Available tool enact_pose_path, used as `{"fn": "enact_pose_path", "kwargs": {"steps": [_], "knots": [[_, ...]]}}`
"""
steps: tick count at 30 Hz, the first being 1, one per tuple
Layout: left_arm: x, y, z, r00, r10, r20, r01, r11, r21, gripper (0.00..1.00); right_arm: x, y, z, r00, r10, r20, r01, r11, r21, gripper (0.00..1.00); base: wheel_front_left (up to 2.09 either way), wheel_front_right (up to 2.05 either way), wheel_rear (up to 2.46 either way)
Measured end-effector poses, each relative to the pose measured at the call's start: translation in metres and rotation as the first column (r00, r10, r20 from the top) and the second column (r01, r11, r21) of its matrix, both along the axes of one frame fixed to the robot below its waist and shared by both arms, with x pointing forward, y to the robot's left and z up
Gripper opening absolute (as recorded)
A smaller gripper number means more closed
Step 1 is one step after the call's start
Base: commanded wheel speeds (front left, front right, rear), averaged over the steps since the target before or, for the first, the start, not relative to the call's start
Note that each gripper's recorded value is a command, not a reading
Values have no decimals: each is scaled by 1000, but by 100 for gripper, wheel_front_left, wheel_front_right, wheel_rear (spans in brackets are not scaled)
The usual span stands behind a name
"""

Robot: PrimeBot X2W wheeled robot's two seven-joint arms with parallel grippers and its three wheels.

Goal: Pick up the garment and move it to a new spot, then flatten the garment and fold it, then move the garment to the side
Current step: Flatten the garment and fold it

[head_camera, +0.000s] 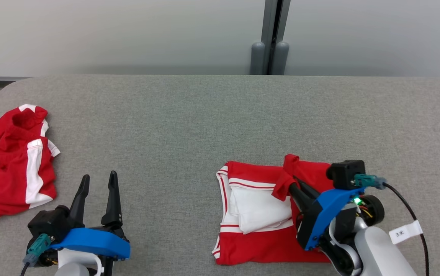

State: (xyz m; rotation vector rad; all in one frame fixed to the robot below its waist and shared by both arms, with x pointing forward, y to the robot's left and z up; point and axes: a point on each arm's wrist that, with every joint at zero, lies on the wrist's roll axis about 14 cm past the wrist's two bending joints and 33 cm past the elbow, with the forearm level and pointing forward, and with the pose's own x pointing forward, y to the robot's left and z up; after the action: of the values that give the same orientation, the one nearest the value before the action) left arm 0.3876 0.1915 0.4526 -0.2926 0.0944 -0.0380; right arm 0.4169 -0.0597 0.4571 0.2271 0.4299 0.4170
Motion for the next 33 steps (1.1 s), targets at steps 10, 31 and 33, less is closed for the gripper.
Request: {"fn": "enact_pose_path", "kwargs": {"steps": [10,31,33], "knots": [[-6,8,-2,1000,27,-10,-27,1000,-6,100,-1,63,-18,983,180,-42,-179,984,22,0,0,0,0],[-16,16,2,998,55,2,-55,998,-18,100,23,32,48,985,29,171,-60,983,176,100,0,0,0],[-17,16,1,998,56,1,-56,998,-18,100,26,-6,45,980,-58,192,34,991,128,100,0,0,0]]}}
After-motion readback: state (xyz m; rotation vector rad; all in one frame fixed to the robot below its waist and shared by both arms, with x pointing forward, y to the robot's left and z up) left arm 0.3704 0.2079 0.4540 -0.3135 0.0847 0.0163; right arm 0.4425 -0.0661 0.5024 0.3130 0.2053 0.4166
